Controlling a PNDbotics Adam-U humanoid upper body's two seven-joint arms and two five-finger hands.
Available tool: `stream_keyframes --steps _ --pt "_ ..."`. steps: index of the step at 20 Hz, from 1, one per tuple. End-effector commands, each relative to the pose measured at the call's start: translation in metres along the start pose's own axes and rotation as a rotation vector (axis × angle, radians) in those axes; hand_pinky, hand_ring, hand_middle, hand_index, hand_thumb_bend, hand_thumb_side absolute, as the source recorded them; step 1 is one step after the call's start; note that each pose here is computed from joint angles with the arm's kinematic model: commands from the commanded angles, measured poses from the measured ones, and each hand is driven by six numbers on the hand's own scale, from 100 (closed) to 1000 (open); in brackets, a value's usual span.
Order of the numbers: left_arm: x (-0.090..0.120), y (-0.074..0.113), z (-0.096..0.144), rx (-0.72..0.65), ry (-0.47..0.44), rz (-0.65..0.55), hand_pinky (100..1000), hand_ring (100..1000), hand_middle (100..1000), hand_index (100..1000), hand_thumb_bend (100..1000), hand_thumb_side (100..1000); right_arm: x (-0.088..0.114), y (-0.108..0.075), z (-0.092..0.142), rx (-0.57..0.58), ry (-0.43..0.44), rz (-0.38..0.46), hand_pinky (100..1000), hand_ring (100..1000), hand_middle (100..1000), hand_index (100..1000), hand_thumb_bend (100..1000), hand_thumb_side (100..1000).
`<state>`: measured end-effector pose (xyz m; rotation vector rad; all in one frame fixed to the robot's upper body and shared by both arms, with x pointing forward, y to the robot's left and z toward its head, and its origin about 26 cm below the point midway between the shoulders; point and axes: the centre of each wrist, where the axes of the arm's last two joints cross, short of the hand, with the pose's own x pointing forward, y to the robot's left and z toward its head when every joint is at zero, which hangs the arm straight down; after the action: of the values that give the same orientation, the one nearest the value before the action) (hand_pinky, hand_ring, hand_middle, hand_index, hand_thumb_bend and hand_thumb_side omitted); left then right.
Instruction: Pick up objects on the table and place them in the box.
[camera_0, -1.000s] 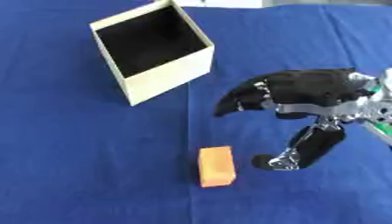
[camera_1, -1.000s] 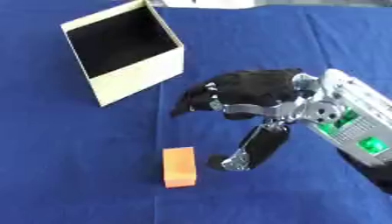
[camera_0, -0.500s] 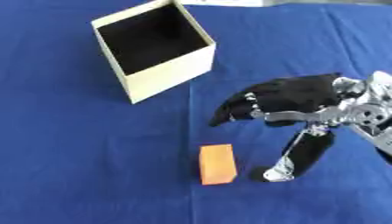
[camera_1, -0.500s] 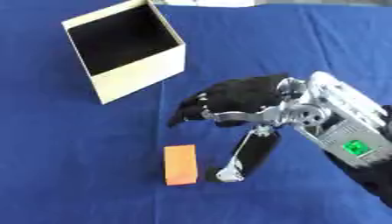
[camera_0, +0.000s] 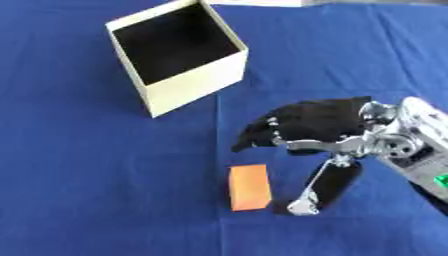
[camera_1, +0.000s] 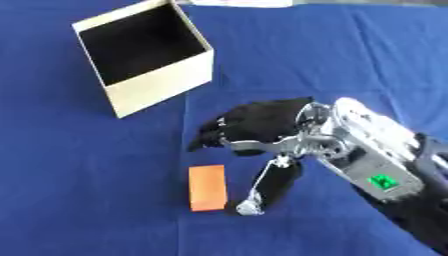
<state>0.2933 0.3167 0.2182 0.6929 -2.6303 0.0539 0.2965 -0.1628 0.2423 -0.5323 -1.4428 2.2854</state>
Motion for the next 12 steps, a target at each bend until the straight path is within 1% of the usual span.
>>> stream_keyframes --steps 1,5,12 --pt "0.0049 0.0021 -0.0062 -0.011 -0.029 0.0 576 552 612 664 585 847 0.0037 -0.002 0.0011 -0.004 0.028 0.022 905 921 881 980 390 451" --pt "0.0049 0.0018 -0.006 -0.012 -0.028 0.002 575 552 613 663 583 847 0.0064 0.0019 -0.0023 0.009 0.043 0.017 907 923 883 982 387 459" --pt "0.0047 0.0011 -0.0049 -0.01 -0.022 0.005 574 552 613 663 583 848 0.0072 0.0077 -0.004 0.003 0.117 0.005 903 921 868 980 391 469"
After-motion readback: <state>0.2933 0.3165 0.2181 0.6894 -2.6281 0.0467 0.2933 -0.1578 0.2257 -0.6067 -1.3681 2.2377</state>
